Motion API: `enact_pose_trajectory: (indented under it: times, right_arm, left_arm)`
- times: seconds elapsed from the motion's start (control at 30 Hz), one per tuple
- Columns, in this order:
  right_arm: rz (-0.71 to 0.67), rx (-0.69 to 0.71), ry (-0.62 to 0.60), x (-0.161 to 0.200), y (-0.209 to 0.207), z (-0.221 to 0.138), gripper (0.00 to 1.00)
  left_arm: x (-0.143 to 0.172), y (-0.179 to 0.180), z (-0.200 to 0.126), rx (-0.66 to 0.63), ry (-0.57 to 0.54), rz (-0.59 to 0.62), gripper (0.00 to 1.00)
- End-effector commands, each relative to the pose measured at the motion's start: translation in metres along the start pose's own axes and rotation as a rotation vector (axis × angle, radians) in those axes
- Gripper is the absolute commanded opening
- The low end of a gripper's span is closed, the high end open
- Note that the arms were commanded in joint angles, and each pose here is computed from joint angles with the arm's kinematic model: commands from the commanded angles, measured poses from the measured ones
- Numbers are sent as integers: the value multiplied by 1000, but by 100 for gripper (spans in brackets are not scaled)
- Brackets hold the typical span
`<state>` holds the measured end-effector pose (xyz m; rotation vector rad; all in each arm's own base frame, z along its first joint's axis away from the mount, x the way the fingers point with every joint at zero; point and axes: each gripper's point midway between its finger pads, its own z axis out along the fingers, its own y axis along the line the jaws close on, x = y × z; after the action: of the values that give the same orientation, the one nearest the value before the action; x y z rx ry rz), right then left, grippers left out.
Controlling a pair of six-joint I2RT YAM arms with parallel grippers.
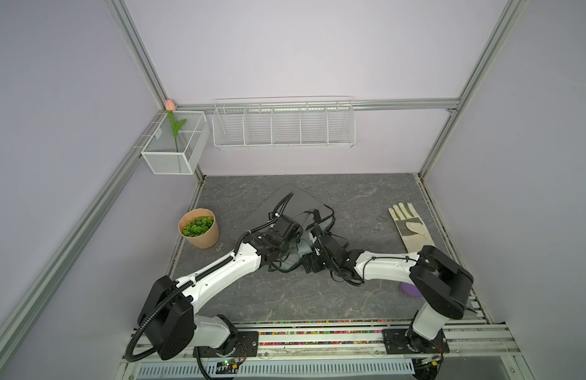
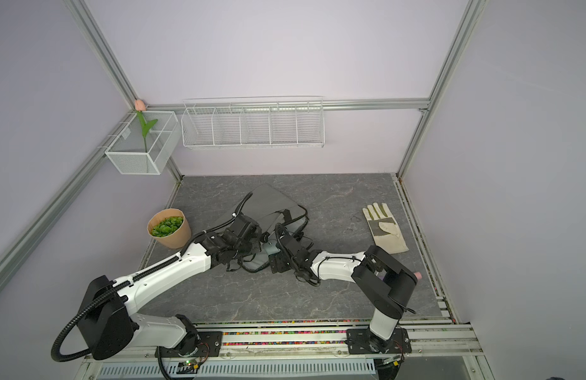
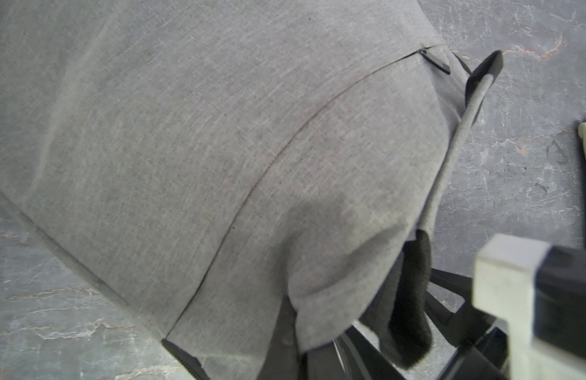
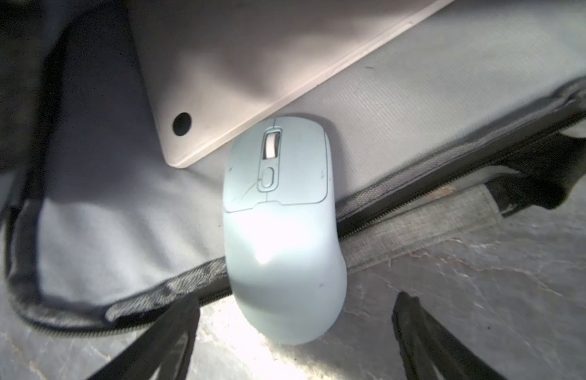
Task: Put the mouse into the laptop bag
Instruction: Place the mouse in the zippered laptop bag.
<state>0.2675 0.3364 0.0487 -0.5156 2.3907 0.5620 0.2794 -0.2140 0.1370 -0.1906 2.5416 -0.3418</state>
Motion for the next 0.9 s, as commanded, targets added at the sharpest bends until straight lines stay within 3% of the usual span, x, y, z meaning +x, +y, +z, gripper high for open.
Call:
enact_pose_trajectory:
  times: [0.0, 0.13, 0.4, 0.53, 0.7, 0.87]
  right_arm:
    - [-80, -111, -101, -6, 16, -5, 94]
    - [-162, -123, -96, 4, 15, 5, 95]
    - [-212, -125, -122, 2, 12, 23, 85]
    - [-207, -140, -126, -4, 12, 30, 76]
    - [-202, -154, -132, -11, 13, 33, 56]
    - [-213, -190, -132, -16, 11, 35, 42]
  left_arm:
    - [-6, -8, -7, 29, -11, -22, 0]
    - [-8, -7, -9, 28, -18, -25, 0]
    - [-7, -5, -10, 21, -13, -23, 0]
    - [-7, -6, -12, 24, -7, -23, 0]
    - [-7, -8, -13, 37, -4, -24, 0]
    - [-8, -10, -16, 43, -3, -6, 0]
